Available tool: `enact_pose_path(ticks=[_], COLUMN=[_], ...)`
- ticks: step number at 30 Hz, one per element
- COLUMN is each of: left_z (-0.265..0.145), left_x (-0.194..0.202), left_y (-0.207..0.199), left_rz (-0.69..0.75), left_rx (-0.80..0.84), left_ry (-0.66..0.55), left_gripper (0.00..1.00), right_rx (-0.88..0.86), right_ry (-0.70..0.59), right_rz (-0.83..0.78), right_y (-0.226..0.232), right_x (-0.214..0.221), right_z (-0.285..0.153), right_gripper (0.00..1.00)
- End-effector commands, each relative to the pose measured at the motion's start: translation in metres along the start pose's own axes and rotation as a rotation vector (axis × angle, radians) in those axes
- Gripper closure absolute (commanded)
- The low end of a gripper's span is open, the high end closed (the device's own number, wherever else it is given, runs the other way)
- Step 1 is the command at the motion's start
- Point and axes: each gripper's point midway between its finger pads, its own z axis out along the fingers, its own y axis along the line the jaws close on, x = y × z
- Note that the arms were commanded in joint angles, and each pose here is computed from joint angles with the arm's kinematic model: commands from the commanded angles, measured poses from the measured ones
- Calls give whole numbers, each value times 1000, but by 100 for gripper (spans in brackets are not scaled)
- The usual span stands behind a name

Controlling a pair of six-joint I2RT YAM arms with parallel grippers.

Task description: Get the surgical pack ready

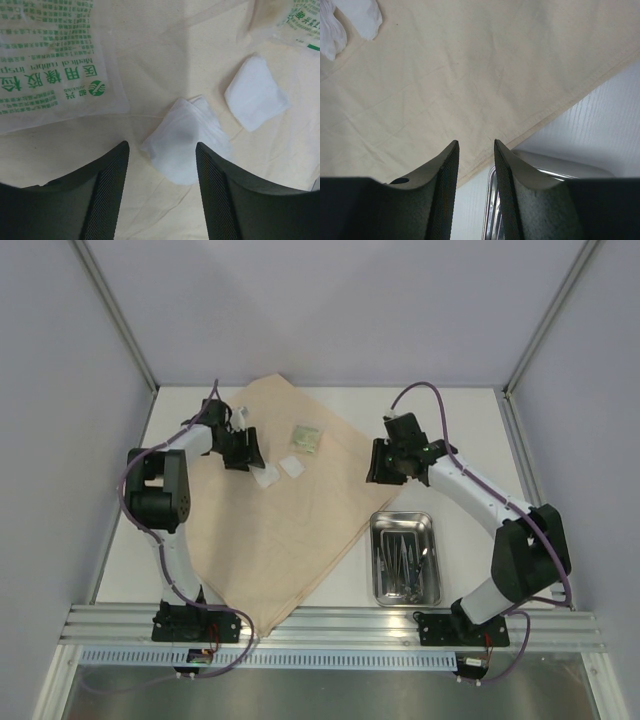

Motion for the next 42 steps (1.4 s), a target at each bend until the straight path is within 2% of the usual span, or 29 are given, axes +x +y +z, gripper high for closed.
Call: enact_pose_path(ticks=[1, 4, 11, 15, 20, 23, 26, 27, 30, 37, 42], left_z=[-8, 2, 13, 16, 18, 19, 19, 18, 11, -40, -62], left_x=[-7, 1, 5, 7, 5, 5, 6, 5, 0, -17, -15], left_y=[1, 4, -14, -14, -11, -14, -15, -16, -28, -64, -84], left_rz=[47, 34, 101, 105, 95, 111, 117, 123, 141, 188, 155], left_rx=[-19, -14, 13, -11, -32, -30, -20, -13, 35, 105, 162], left_ry=[-6, 30, 53, 88, 108, 127, 138, 134, 100, -16, -44], left_gripper=[37, 42, 45, 53, 58, 67, 81, 99, 100, 100, 100], right_rx=[-33, -35, -21, -21, -4, -3, -2, -2, 3, 1, -4], right_ry=[-28, -30, -27, -27, -31, -35, -36, -43, -50, -57, -63], right_rz=[-3, -4, -11, -11, -20, -19, -20, -20, -23, -24, -22], right_y=[12, 14, 11, 10, 5, 5, 5, 5, 5, 5, 5], right_x=[-14, -15, -14, -12, -11, -12, -12, -13, -14, -15, -14], right_z=[0, -1, -1, -2, -4, -5, -6, -8, -12, -18, -19], right_gripper=[63, 63, 63, 63, 63, 63, 62, 62, 62, 62, 62])
